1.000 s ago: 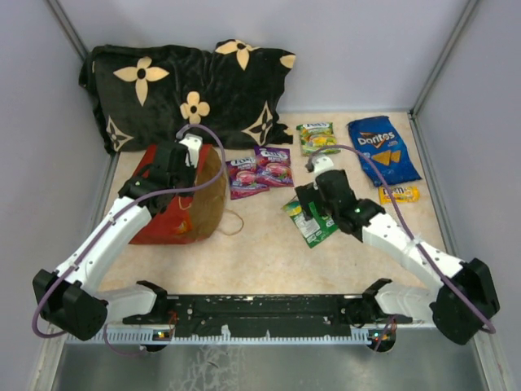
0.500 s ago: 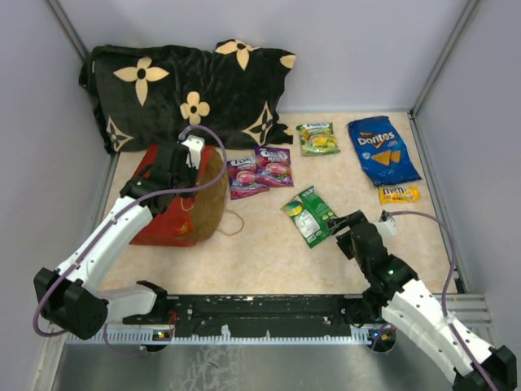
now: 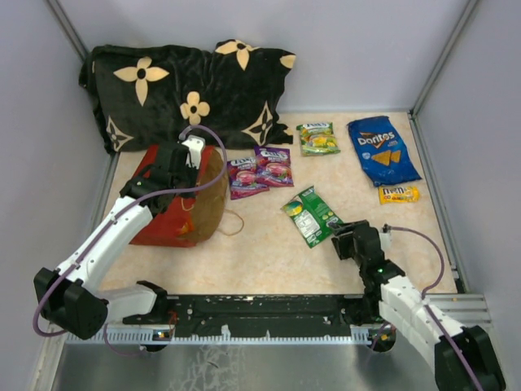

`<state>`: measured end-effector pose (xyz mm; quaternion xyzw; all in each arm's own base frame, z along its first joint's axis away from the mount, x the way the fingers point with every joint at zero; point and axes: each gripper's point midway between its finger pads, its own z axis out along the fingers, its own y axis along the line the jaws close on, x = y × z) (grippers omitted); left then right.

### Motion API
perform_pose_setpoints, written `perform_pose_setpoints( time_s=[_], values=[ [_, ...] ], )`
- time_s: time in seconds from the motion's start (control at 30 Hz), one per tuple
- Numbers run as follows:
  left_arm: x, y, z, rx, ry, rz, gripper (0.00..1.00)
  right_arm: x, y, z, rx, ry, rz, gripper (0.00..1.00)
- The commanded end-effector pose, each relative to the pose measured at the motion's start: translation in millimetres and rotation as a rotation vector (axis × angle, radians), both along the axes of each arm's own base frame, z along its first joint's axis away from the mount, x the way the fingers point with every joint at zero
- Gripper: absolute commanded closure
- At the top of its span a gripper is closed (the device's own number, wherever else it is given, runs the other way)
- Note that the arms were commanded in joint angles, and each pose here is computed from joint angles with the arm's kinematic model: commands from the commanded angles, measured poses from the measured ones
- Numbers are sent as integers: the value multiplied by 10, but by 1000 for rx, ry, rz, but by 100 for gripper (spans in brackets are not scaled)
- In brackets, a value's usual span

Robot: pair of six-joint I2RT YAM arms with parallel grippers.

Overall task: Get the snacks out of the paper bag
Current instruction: Adjust the snack at the center of the board.

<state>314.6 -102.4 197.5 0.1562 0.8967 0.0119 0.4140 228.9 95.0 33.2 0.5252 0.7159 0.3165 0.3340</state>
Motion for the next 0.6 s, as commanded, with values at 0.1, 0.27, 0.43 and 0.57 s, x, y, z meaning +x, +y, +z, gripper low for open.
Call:
perform_pose_setpoints(
  time_s=[0.1, 0.27, 0.43, 0.57],
  values=[
    [28, -5, -5, -11, 2, 4, 94, 63, -14, -254, -47, 40, 20, 51],
    [25, 2, 1, -9, 0, 7, 94, 166, 25, -265, -58, 35, 33, 79],
    [21, 12, 20, -8, -6, 9, 94, 237, 80, 22, -72, 5, 69, 100],
    [21, -4, 24, -16, -5, 3, 94, 347, -43, 922, -101, -133, 8, 100]
  ],
)
